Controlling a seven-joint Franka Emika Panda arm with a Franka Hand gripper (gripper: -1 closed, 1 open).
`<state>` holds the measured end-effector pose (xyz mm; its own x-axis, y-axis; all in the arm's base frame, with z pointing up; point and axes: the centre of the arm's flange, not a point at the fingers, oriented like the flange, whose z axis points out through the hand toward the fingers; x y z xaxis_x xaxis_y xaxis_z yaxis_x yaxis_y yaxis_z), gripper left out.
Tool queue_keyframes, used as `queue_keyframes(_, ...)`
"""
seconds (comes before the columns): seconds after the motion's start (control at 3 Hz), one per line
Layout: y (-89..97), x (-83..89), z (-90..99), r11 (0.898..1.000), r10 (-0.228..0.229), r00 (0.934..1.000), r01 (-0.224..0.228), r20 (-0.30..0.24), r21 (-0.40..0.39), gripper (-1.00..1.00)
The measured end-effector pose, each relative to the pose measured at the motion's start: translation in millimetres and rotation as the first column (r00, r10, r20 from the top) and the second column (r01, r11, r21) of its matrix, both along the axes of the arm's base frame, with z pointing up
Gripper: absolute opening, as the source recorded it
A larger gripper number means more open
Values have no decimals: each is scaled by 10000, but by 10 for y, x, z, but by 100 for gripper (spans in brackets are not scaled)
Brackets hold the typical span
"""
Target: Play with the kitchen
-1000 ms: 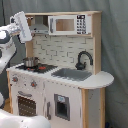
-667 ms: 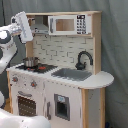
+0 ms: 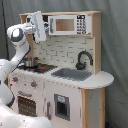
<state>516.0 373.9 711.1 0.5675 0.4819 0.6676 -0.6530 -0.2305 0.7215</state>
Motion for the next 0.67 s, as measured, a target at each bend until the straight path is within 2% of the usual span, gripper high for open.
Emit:
queue_keyframes(0.33,-272,-75,84,9923,-1052,9944,1045,63,671,-100)
queue_keyframes(0.67,-485,-234,166,9709,-1973,9803,1941,91,1401,-100)
